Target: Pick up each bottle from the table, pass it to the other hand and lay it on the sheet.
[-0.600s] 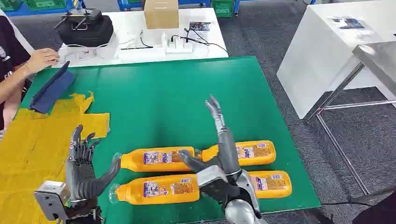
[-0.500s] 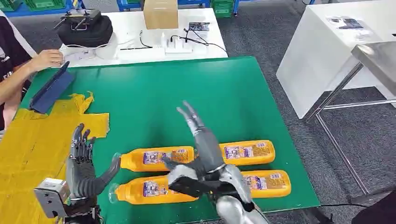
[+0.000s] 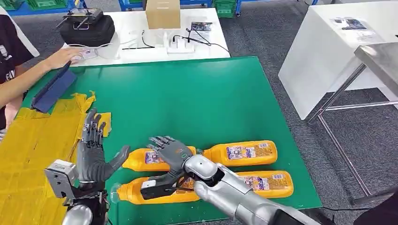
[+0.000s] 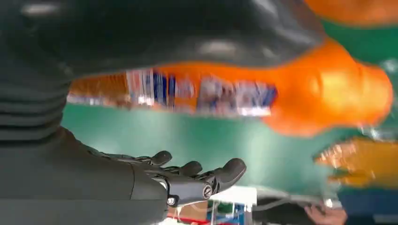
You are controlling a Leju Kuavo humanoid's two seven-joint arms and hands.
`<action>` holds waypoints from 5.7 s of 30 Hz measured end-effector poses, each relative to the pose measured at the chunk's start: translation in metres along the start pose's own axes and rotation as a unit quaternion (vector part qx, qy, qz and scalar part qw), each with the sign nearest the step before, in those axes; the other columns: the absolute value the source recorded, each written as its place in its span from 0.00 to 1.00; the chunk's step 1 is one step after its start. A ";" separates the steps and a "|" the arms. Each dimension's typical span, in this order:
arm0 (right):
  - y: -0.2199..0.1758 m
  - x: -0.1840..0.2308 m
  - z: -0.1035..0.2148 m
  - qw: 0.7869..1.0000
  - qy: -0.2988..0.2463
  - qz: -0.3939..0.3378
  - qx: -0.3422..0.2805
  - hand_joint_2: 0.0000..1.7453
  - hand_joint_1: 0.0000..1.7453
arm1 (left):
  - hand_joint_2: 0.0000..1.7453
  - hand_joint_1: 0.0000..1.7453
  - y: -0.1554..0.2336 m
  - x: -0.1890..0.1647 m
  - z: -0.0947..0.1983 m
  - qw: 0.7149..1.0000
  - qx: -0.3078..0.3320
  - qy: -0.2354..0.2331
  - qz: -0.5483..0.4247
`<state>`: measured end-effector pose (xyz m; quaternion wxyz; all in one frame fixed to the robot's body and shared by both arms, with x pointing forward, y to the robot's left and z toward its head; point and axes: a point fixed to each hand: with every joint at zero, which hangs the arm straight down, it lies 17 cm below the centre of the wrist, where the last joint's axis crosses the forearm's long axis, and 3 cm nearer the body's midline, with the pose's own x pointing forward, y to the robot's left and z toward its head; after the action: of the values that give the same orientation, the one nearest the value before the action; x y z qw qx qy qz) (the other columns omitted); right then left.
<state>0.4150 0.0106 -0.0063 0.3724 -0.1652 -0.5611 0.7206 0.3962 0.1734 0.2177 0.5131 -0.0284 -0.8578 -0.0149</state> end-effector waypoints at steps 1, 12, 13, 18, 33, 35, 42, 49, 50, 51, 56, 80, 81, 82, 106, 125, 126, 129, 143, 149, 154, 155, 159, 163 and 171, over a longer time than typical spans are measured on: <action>0.004 -0.002 0.000 1.000 0.002 0.002 0.006 0.00 0.00 | 1.00 0.00 -0.001 -0.001 0.000 1.000 0.000 0.001 0.000; 0.027 -0.039 0.002 0.995 0.087 0.050 0.027 0.00 0.00 | 1.00 0.00 -0.003 -0.014 0.001 1.000 0.003 0.018 0.005; 0.028 -0.042 0.002 0.994 0.095 0.055 0.028 0.00 0.00 | 1.00 0.00 -0.003 -0.016 0.001 1.000 0.003 0.022 0.005; 0.029 -0.045 0.002 0.992 0.106 0.063 0.031 0.00 0.00 | 1.00 0.00 -0.004 -0.021 0.003 1.000 0.003 0.029 0.003; 0.007 -0.082 0.010 0.977 0.206 0.051 -0.027 1.00 0.00 | 1.00 0.00 -0.009 -0.032 0.006 0.999 -0.002 0.051 -0.009; 0.005 -0.085 0.011 0.975 0.213 0.047 -0.034 1.00 0.00 | 1.00 0.00 -0.010 -0.033 0.007 0.999 -0.002 0.053 -0.009; 0.004 -0.088 0.013 0.974 0.222 0.032 -0.040 1.00 0.00 | 1.00 0.00 -0.010 -0.034 0.007 0.999 -0.003 0.053 -0.010; -0.012 -0.080 0.012 0.973 0.204 -0.011 -0.104 0.00 0.00 | 1.00 0.00 -0.010 -0.037 0.009 0.998 -0.002 0.058 -0.011; -0.016 -0.078 0.012 0.973 0.198 -0.020 -0.116 0.00 0.00 | 1.00 0.00 -0.010 -0.037 0.010 0.998 -0.002 0.059 -0.011; -0.017 -0.078 0.012 0.973 0.196 -0.025 -0.120 0.00 0.00 | 1.00 0.00 -0.010 -0.038 0.011 0.998 -0.002 0.060 -0.011; -0.008 -0.077 0.013 0.975 0.194 -0.031 -0.101 1.00 0.00 | 1.00 0.00 -0.010 -0.040 0.013 0.998 -0.003 0.064 -0.010; 0.043 -0.090 0.016 0.983 0.167 0.016 0.077 1.00 1.00 | 1.00 0.00 -0.022 -0.049 0.001 0.998 -0.013 0.064 0.008; 0.043 -0.091 0.017 0.983 0.167 0.021 0.078 1.00 1.00 | 1.00 0.00 -0.022 -0.050 0.000 0.998 -0.014 0.064 0.009; 0.043 -0.091 0.016 0.982 0.167 0.024 0.080 1.00 1.00 | 1.00 0.00 -0.022 -0.050 -0.001 0.998 -0.014 0.063 0.010; -0.068 -0.085 0.047 0.940 0.178 -0.038 -0.288 1.00 1.00 | 1.00 0.00 -0.027 -0.044 0.018 0.998 -0.016 0.066 0.006; -0.084 0.001 0.052 0.889 -0.001 -0.319 -0.328 1.00 1.00 | 1.00 0.00 -0.074 -0.030 0.021 0.991 -0.098 0.061 0.068; -0.077 0.012 0.046 0.898 -0.014 -0.316 -0.307 1.00 1.00 | 1.00 0.00 -0.076 -0.027 0.019 0.990 -0.103 0.057 0.076; -0.057 0.028 0.037 0.915 -0.034 -0.301 -0.266 1.00 1.00 | 1.00 0.00 -0.079 -0.019 0.013 0.989 -0.113 0.047 0.085; -0.032 0.046 0.025 0.950 -0.053 -0.217 -0.217 1.00 1.00 | 1.00 1.00 -0.077 -0.007 0.005 0.989 -0.113 0.027 0.091; -0.035 0.046 0.026 0.950 -0.053 -0.212 -0.225 1.00 1.00 | 1.00 1.00 -0.075 -0.006 0.005 0.991 -0.106 0.021 0.079; -0.036 0.047 0.027 0.948 -0.051 -0.214 -0.230 1.00 1.00 | 1.00 1.00 -0.073 -0.006 0.004 0.992 -0.103 0.018 0.071; -0.037 0.047 0.027 0.946 -0.051 -0.216 -0.234 1.00 1.00 | 1.00 1.00 -0.073 -0.006 0.004 0.993 -0.101 0.016 0.066; -0.046 0.051 0.033 0.937 -0.046 -0.235 -0.256 1.00 0.00 | 1.00 1.00 -0.070 -0.006 0.002 0.996 -0.090 0.005 0.013; -0.038 0.049 0.032 0.952 0.000 -0.214 -0.220 1.00 0.00 | 1.00 1.00 -0.053 -0.004 -0.003 0.985 -0.061 -0.031 -0.158; -0.001 0.050 0.047 0.984 0.020 -0.121 -0.126 1.00 0.00 | 1.00 1.00 0.020 -0.026 -0.023 0.834 -0.062 -0.034 -0.548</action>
<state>0.3513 0.0146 0.0182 0.4445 -0.1562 -0.6554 0.5903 0.4302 0.1915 0.2056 0.3890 0.4142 -0.7468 -0.3457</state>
